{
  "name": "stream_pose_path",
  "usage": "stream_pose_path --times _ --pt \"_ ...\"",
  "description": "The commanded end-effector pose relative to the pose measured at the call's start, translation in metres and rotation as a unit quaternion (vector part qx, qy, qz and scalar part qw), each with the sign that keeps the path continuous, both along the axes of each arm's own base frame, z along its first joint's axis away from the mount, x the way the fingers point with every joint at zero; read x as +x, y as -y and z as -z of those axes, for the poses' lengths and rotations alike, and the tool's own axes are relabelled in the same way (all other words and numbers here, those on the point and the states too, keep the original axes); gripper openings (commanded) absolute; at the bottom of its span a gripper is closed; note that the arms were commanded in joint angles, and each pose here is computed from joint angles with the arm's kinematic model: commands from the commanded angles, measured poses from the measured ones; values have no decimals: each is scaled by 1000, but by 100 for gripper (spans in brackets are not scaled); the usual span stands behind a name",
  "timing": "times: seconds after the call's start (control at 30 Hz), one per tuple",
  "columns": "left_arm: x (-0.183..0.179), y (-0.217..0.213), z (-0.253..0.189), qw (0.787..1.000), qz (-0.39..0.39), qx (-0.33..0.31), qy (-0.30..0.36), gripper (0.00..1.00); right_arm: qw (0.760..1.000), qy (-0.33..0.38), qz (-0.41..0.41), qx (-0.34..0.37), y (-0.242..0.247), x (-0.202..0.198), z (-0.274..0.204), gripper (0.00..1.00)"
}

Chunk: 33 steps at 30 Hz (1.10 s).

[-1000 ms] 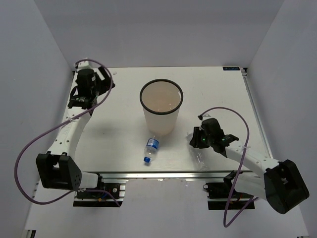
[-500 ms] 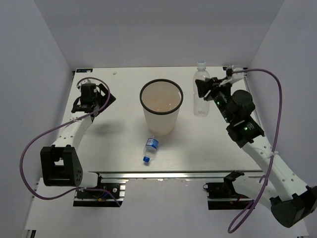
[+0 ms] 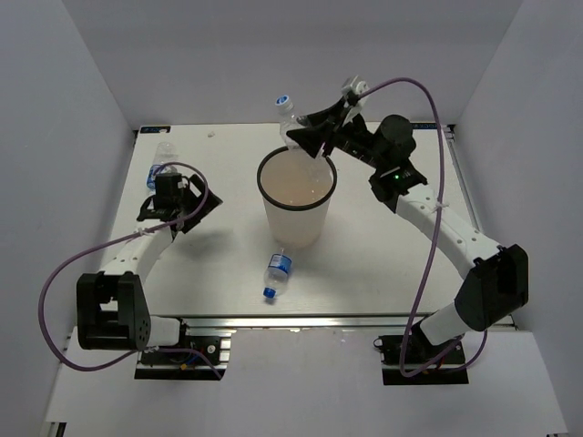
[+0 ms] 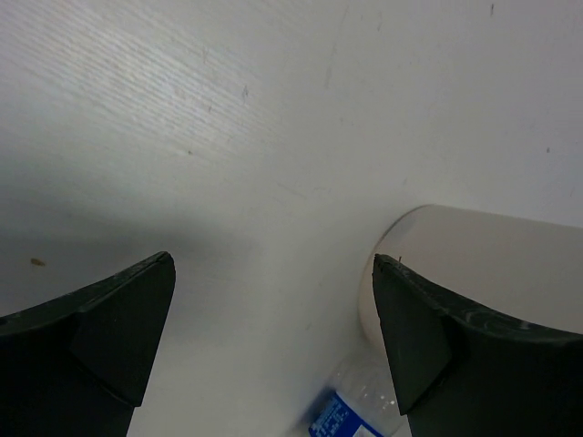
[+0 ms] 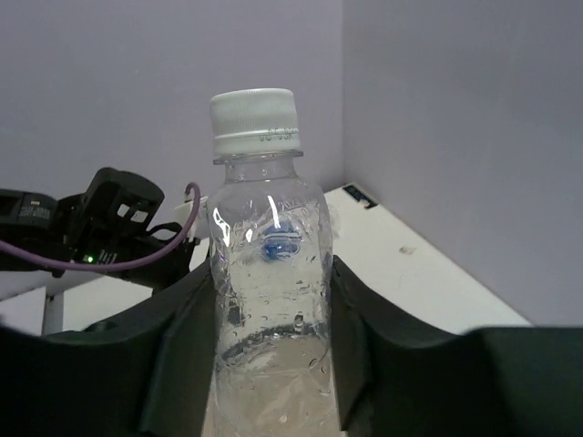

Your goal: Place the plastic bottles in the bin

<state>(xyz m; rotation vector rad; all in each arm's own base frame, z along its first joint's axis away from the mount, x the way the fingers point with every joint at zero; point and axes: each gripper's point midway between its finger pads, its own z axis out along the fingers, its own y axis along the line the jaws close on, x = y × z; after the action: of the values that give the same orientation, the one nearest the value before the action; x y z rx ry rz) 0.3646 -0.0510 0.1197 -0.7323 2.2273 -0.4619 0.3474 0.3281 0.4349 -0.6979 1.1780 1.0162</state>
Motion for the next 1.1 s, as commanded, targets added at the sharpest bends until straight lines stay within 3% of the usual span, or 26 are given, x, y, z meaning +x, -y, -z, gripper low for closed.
stream_pose_path --times 0.0,0.03,0.07,0.13,0.2,0.4,0.67,0.87,0.93,1.07 --pt "-9 26 0 999 39 -24 8 98 997 64 -35 17 -3 -23 -18 52" --pt "-11 29 2 999 46 -17 8 98 998 53 -24 13 -2 -18 -12 56" --pt "-15 34 6 999 52 -8 6 98 999 41 -15 9 -2 -14 -10 72" --pt "-24 51 9 997 73 26 4 98 1000 10 7 -1 1 -5 -11 89" --pt "-35 69 14 994 94 61 1 98 999 -1 35 -2 7 2 -16 89" --pt "-76 97 32 985 157 76 -9 98 992 -28 120 -7 40 8 -21 89" --pt "-114 131 18 970 236 26 53 98 982 -41 183 -10 80 -14 0 89" --pt "-134 174 9 942 325 4 87 98 969 -66 237 -14 109 -22 32 89" --pt "-141 186 11 931 353 16 90 98 964 -77 252 -18 117 -23 44 89" --pt "-140 185 38 932 346 94 60 98 962 -89 258 -26 125 -32 60 89"
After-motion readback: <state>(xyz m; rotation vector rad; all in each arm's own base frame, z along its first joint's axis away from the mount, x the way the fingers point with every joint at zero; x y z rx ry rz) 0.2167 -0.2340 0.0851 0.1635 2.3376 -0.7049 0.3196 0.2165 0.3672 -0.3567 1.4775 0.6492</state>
